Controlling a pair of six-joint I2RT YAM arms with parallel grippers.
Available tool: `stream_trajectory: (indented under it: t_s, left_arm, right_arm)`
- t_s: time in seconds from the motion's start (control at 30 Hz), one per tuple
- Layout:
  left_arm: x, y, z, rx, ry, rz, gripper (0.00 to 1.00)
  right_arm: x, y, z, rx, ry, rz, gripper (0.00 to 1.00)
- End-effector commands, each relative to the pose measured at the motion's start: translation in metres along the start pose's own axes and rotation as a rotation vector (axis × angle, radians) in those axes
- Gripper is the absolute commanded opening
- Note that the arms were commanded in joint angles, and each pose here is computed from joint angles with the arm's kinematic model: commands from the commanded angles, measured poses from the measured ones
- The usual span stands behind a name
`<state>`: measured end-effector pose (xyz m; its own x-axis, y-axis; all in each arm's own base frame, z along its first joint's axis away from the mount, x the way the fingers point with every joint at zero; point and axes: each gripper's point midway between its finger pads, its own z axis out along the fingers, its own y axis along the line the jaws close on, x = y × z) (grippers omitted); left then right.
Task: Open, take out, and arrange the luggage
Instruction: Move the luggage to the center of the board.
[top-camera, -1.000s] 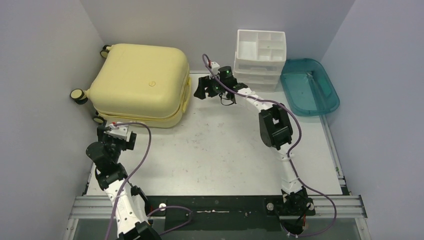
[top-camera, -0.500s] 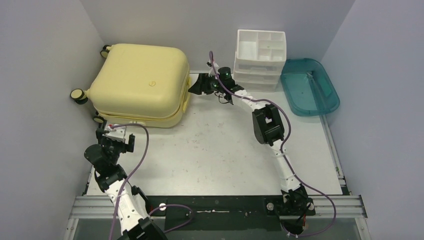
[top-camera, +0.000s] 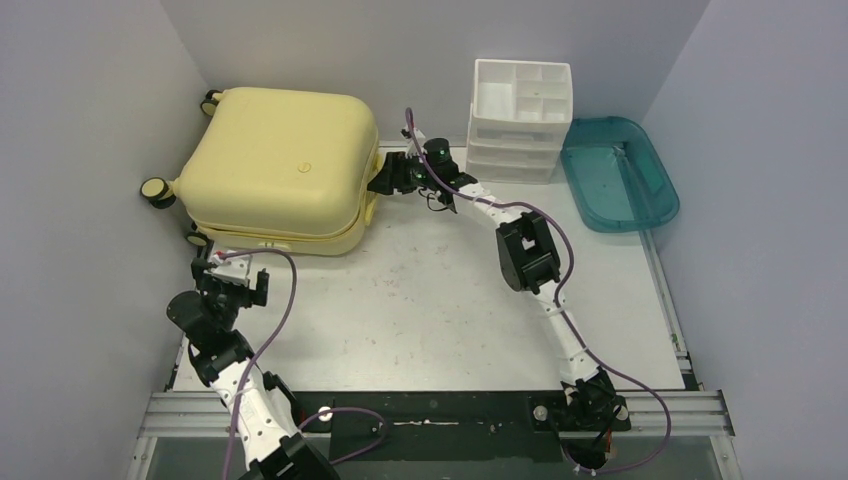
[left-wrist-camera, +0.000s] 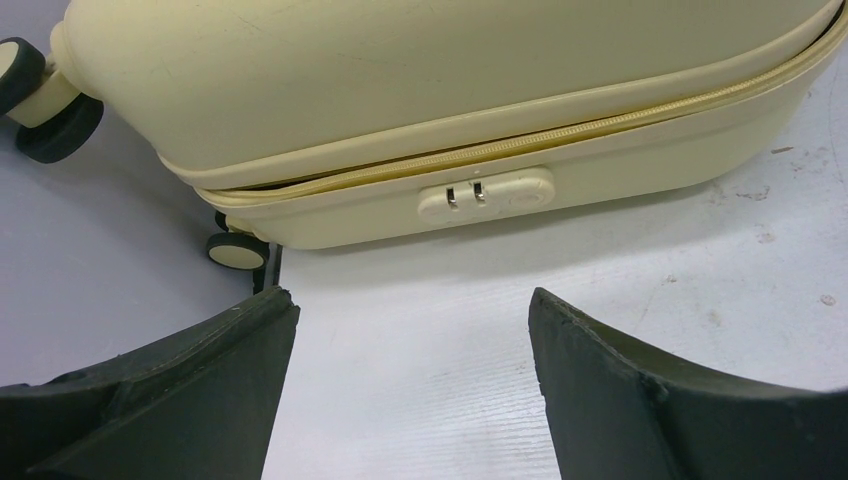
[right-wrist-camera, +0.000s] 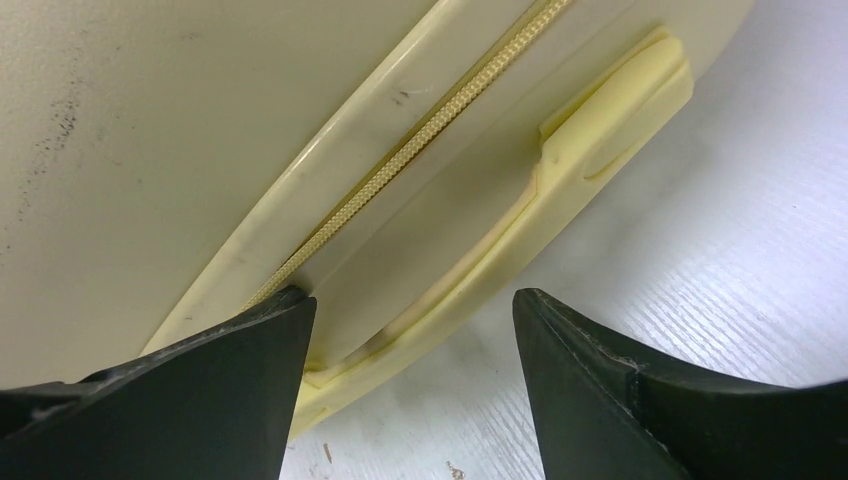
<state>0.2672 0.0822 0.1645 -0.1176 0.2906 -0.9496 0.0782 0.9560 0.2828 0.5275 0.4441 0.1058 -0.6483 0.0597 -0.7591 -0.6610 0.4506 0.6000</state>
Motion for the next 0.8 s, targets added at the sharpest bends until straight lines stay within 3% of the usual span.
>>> stream_trajectory:
  t_s: [0.0, 0.53, 0.6, 0.7, 0.77]
  left_arm:
    - [-0.007, 0.000, -0.002, 0.013, -0.028, 0.011, 0.83]
    - [-0.009, 0.000, -0.004, 0.016, -0.039, 0.012, 0.83]
    - [-0.010, 0.000, -0.004, 0.014, -0.041, 0.012, 0.83]
    - [-0.012, 0.001, -0.006, 0.009, -0.049, 0.013, 0.83]
    - [-0.014, 0.001, -0.006, 0.008, -0.057, 0.015, 0.83]
  right_arm:
    - [0.002, 0.008, 0.017, -0.026, -0.026, -0.025, 0.72]
    - [0.029, 0.020, 0.015, -0.166, 0.001, 0.223, 0.57]
    - [0.029, 0.028, 0.015, -0.207, -0.003, 0.222, 0.44]
    - [0.034, 0.035, 0.007, -0.258, 0.007, 0.253, 0.16]
    - [0.039, 0.034, -0.001, -0.253, 0.026, 0.282, 0.08]
